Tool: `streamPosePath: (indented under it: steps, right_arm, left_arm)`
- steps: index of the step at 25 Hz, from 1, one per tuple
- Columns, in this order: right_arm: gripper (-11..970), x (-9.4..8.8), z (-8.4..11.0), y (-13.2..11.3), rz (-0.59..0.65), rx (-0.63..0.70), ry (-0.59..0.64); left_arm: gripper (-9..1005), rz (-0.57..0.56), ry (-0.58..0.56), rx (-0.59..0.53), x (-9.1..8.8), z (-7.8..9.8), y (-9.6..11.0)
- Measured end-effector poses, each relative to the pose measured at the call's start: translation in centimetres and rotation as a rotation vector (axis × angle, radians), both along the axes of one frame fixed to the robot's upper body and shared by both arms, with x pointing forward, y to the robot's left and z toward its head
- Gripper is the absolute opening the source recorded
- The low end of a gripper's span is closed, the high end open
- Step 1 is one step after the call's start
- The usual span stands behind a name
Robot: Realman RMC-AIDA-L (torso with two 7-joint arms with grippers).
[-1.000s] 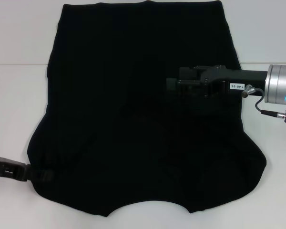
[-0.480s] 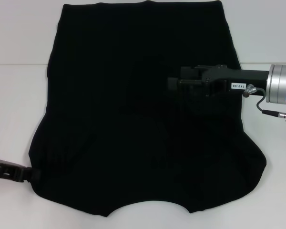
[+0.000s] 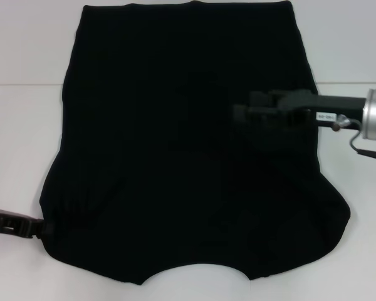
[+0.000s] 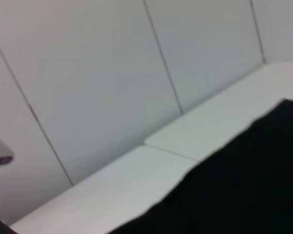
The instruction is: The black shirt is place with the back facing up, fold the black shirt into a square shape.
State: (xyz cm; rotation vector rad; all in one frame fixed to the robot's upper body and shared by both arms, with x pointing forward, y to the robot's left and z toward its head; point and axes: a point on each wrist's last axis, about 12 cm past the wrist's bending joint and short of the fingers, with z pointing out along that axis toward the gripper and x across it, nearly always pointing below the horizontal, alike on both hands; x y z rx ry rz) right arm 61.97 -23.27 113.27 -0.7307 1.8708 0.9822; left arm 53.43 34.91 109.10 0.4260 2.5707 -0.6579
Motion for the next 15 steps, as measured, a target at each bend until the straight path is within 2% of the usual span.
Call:
streamPosePath:
  steps: [3, 15]
  right_arm:
    - [757, -0.4, -0.6, -1.6, -0.035, -0.015, 0.061]
    - [746, -4.2, -3.2, -9.8, -0.222, -0.026, 0.297]
  left_arm:
    - [42, 0.018, 0.002, -0.008, 0.1, 0.2, 0.1]
    - [42, 0.033, -0.030, -0.069, 0.5, 0.6, -0.5]
